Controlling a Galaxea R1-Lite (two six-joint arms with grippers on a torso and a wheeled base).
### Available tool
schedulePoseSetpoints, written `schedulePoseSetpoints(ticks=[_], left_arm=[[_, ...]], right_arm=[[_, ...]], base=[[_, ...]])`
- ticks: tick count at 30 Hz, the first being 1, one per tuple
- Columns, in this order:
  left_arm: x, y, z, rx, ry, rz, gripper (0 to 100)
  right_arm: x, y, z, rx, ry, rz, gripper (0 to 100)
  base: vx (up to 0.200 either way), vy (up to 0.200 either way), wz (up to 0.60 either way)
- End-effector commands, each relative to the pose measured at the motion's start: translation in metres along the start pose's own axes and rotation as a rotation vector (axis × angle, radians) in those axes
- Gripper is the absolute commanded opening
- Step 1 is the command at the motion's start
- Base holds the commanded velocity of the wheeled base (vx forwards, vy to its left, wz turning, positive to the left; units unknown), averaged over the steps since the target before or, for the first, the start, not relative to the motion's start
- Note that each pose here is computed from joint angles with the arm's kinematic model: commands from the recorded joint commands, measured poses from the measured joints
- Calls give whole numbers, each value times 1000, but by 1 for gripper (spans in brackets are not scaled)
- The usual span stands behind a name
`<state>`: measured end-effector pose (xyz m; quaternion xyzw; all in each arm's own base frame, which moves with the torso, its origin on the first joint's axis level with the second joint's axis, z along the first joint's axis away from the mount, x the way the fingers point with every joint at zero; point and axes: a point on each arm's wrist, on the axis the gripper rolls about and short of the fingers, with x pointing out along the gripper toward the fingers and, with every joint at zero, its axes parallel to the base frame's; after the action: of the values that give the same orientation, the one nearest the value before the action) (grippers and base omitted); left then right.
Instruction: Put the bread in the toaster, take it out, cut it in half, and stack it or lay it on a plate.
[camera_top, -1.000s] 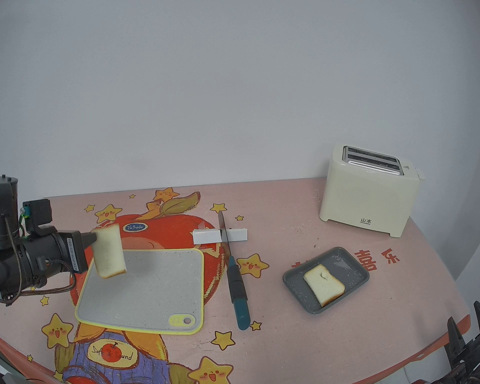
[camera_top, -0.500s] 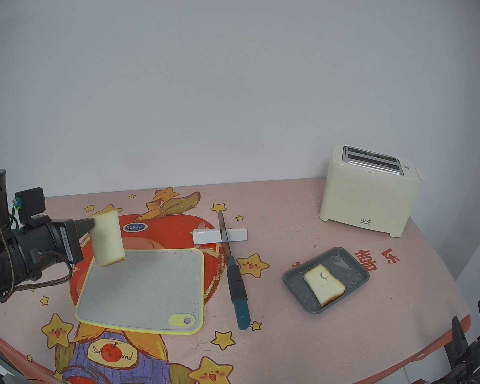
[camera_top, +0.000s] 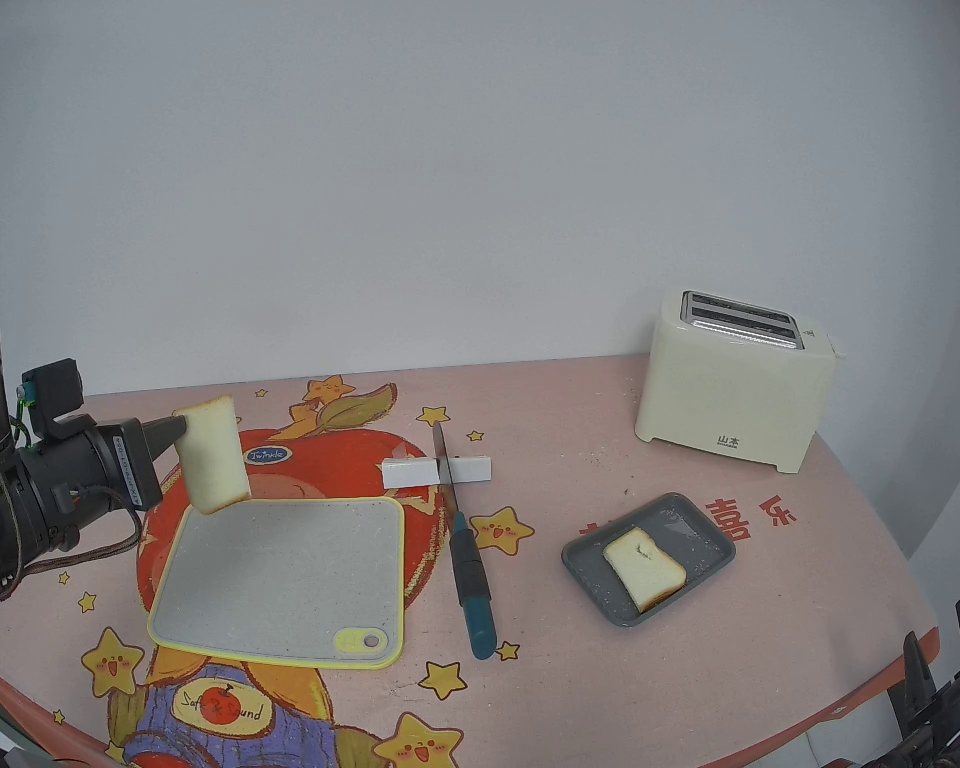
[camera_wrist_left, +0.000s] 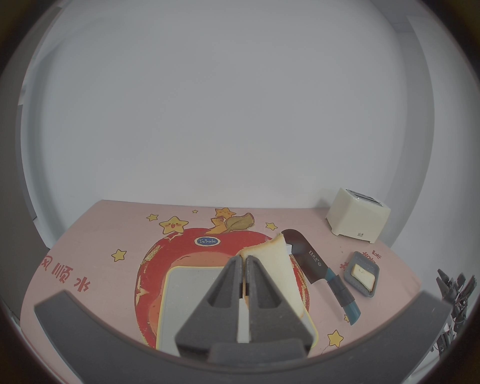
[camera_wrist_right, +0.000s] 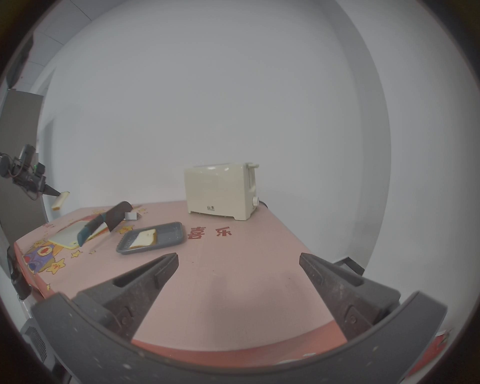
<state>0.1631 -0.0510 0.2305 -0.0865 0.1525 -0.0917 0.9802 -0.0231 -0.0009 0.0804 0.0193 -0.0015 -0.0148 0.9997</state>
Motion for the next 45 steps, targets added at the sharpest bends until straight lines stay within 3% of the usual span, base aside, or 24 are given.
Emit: schedulePoseSetpoints(ticks=[1, 9, 23, 27, 31, 45], left_arm=[[1, 0, -2, 2, 6, 0, 0], [0, 0, -3, 14, 11, -1, 0], [1, 0, -5, 26, 19, -2, 0], [0, 0, -5, 14, 22, -25, 0], [0, -1, -5, 0, 25, -52, 0], [0, -1, -6, 14, 29, -55, 0]], right_arm=[[0, 0, -5, 0, 4, 0, 100], [0, 0, -5, 0, 4, 0, 100], [0, 0, -5, 0, 4, 0, 100], [0, 0, -5, 0, 4, 0, 100], [0, 0, -5, 0, 4, 0, 100], [0, 0, -5, 0, 4, 0, 100]], base=[[0, -200, 0], [0, -200, 0], [0, 0, 0], [0, 0, 0], [0, -200, 0], [0, -200, 0]])
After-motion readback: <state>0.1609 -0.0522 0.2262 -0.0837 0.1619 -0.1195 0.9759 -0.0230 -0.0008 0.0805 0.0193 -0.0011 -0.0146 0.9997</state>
